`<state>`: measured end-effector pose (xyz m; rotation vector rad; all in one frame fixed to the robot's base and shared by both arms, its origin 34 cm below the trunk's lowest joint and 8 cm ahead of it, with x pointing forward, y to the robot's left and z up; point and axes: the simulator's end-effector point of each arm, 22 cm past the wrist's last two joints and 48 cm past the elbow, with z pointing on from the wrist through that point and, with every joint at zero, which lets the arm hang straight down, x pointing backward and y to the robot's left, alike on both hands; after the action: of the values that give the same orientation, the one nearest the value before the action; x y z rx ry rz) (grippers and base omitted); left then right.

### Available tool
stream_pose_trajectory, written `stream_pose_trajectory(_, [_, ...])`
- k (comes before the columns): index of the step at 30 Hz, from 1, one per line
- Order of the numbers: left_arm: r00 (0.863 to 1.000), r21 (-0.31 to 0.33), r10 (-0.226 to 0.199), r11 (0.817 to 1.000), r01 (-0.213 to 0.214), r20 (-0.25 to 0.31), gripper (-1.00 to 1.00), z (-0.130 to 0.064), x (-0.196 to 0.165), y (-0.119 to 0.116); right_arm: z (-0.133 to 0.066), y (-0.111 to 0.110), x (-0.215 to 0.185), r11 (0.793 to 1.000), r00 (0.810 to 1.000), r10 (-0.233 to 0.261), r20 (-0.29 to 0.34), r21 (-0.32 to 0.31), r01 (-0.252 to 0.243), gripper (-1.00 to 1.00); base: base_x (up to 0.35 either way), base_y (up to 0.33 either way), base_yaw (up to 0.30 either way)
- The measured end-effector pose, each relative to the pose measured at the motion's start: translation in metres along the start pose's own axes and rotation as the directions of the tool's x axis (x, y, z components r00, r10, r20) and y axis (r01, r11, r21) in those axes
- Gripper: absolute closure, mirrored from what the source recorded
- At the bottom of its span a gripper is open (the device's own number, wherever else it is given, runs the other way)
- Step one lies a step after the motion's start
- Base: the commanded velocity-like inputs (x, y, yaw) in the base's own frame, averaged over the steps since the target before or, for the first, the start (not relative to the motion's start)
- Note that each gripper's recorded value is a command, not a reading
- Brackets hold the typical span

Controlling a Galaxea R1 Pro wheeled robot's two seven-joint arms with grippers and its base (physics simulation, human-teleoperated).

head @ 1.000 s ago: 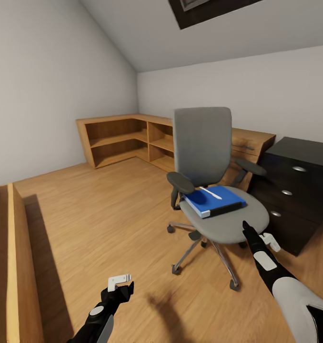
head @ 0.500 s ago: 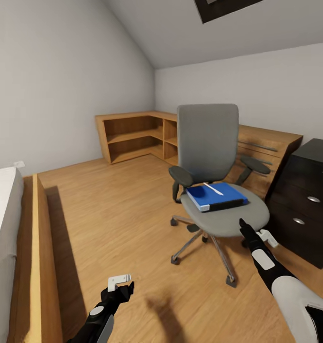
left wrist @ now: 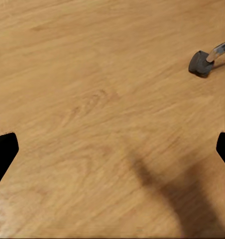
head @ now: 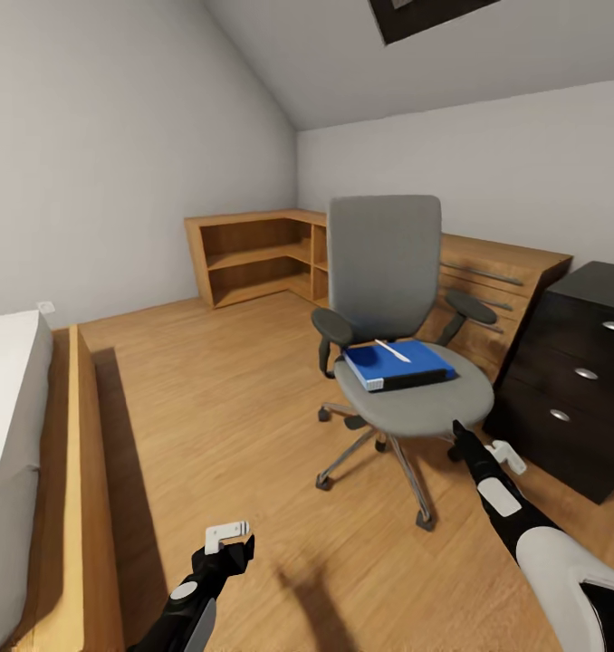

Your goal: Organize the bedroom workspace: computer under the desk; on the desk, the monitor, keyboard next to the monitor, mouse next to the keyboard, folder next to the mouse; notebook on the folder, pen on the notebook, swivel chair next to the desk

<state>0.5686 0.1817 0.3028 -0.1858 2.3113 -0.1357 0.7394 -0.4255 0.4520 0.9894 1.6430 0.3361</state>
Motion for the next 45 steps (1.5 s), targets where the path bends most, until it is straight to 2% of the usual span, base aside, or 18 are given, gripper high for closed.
stream_pose_trajectory(27, [1.0, 0.001, 0.0, 1.0, 0.0, 0.001, -1.0, -0.0002, -0.0002, -0.0003, -0.001, 0.0031, 0.0064, 1.0, 1.0, 0.01, -0.007, -0.003, -0.01, -1.0, -0.009, 0.031, 0.0])
stream_pose_trajectory(45, [1.0, 0.003, 0.001, 1.0, -0.001, 0.001, -1.0, -0.0003, -0.0005, -0.0007, -0.001, 0.0034, 0.0065, 1.0, 1.0, 0.003, -0.009, -0.005, -0.003, -1.0, 0.132, 0.0, 0.0])
